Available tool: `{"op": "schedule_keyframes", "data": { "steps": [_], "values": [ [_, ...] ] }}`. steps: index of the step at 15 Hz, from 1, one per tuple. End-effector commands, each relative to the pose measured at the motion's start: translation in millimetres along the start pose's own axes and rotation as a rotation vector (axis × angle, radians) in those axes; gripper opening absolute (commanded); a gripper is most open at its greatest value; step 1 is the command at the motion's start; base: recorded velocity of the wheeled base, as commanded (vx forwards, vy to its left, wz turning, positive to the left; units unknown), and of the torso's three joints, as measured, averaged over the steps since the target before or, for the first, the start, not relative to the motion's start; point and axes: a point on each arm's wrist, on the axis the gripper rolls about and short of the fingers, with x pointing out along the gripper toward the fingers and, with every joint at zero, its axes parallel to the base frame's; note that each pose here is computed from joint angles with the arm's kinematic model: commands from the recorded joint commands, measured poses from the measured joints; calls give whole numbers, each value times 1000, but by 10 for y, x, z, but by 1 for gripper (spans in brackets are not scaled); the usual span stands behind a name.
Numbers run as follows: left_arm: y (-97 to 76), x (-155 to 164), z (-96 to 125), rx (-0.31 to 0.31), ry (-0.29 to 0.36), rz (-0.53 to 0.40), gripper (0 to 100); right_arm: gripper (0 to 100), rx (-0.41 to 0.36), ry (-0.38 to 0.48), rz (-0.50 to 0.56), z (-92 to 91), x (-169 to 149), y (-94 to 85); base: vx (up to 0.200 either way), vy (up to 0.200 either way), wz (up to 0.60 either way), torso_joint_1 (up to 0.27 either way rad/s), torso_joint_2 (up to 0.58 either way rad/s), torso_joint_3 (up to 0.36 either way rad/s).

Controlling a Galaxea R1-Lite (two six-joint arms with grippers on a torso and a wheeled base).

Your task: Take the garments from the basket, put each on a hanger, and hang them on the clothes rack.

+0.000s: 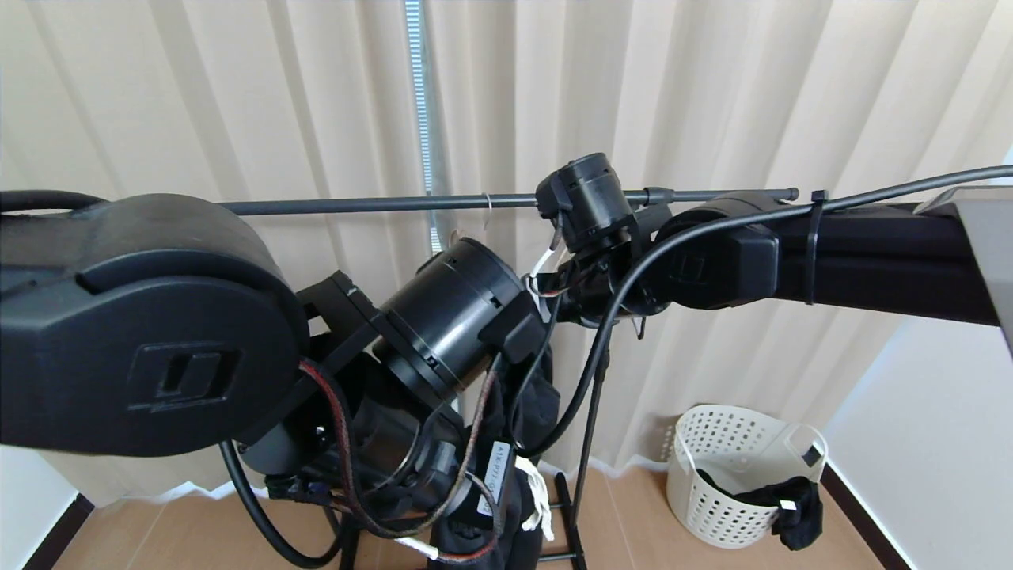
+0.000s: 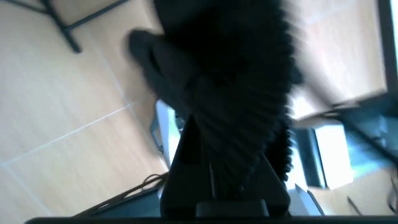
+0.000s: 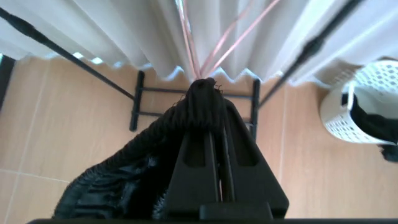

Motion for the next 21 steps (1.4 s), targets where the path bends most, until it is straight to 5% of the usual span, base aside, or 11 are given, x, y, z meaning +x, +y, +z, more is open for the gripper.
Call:
{"op": "schedule_keyframes", "data": {
  "steps": [1, 3, 6, 9, 15, 16, 21],
  "values": [
    [191, -31, 11, -47, -13, 43, 0, 0, 13, 0, -22, 73, -364, -304, 0, 0, 0, 0, 0, 0],
    [478, 30, 168, -141, -59, 162, 0, 0, -33, 2, -46, 27, -754, -636, 0, 0, 0, 0, 0, 0],
    [619, 281, 541, -221, -98, 251, 0, 0, -87, 46, -69, -269, -1114, -878, 0, 0, 0, 0, 0, 0],
    [548, 393, 842, -238, -166, 262, 0, 0, -114, 83, -81, -493, -1268, -1007, 0, 0, 0, 0, 0, 0],
    [329, 291, 939, -187, -229, 206, 0, 0, -172, 133, -69, -815, -1190, -1033, 0, 0, 0, 0, 0, 0],
    [318, 256, 976, -177, -247, 199, 0, 100, -220, 154, -72, -908, -1119, -1049, 0, 0, 0, 0, 0, 0],
    [221, 116, 1126, -181, -323, 156, 0, 100, -411, 235, 43, -1285, -960, -1189, 0, 0, 0, 0, 0, 0]
  ]
}}
